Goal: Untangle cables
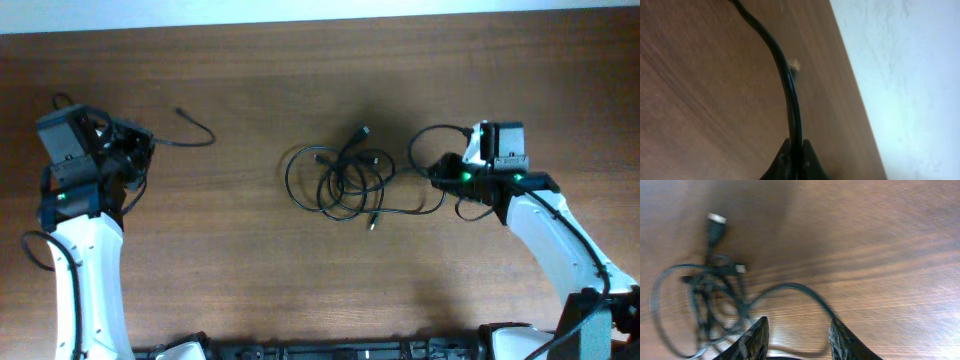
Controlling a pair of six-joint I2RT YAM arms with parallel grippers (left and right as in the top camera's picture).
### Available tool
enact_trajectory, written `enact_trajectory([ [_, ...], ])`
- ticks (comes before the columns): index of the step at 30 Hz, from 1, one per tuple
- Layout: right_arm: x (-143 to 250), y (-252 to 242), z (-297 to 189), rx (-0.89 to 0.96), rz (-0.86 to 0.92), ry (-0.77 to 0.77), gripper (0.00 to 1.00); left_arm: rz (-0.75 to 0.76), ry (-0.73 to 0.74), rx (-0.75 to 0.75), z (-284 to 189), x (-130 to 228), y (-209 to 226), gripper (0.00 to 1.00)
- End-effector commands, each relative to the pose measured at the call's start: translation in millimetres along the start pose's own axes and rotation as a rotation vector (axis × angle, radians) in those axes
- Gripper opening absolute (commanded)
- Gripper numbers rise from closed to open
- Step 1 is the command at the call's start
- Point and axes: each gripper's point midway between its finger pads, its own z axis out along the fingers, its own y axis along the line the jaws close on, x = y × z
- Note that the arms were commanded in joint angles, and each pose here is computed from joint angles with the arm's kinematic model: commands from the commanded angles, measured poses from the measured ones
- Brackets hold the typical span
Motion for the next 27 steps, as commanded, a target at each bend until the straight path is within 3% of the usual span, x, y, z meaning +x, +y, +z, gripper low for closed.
enact_trajectory([
  [1,-5.9,61.0,-21.2,-0.294,-0.042,0.043,0.47,0.111,-0.062,-0.041,-6.5,-11.7,3.1,0.0],
  [3,6.8,89.6,-26.2,-0.416,-0.09,0.093,0.48,0.133,-0.208,-0.167,-5.5,-40.4,22.5,0.0],
  [4,14.5,100.7,-24.8,-0.434,-0.143,0.103,0.48,0.148,-0.337,-0.174,-7.2,-66.9,16.7,0.05],
  [7,38.9,133.6,-16.9,-0.445,-0.296,0.109,0.51,0.28,-0.603,0.054,-2.3,-125.9,-49.0,0.05],
  [8,46.2,137.8,-12.3,-0.413,-0.326,0.106,0.52,0.317,-0.654,0.088,8.0,-137.4,-58.2,0.11],
  [11,65.7,151.8,-9.2,-0.409,-0.384,0.128,0.6,0.26,-0.766,-0.123,52.5,-170.7,0.7,0.0],
  [15,70.1,154.0,-6.6,-0.389,-0.403,0.123,0.73,0.193,-0.764,-0.252,103.6,-202.6,91.7,0.0],
  [16,69.8,153.5,-6.2,-0.386,-0.403,0.122,0.8,0.192,-0.702,-0.228,116.2,-201.4,106.0,0.02],
  [17,67.8,151.6,-5.0,-0.371,-0.403,0.113,0.81,0.205,-0.613,-0.151,129.4,-193.2,105.3,0.1],
  [18,65.4,149.4,-3.8,-0.354,-0.402,0.101,0.81,0.218,-0.563,-0.099,135.2,-185.8,97.9,0.1],
  [19,65.0,148.9,-3.6,-0.351,-0.402,0.099,0.82,0.263,-0.49,0.036,143.5,-170.3,70.0,0.0],
  [23,66.5,147.4,-3.3,-0.346,-0.399,0.107,0.82,0.461,-0.215,0.571,142.7,-76.3,-74.9,0.0],
  [25,68.4,145.5,-3.0,-0.34,-0.396,0.116,0.82,0.524,-0.181,0.664,126.4,-47.3,-121.0,0.0],
  [26,69.1,144.8,-2.9,-0.337,-0.395,0.12,0.82,0.559,-0.21,0.665,119.4,-47.5,-128.4,0.0],
  [27,69.6,144.3,-2.9,-0.336,-0.394,0.122,0.82,0.533,-0.295,0.563,118.7,-67.6,-119.5,0.0],
])
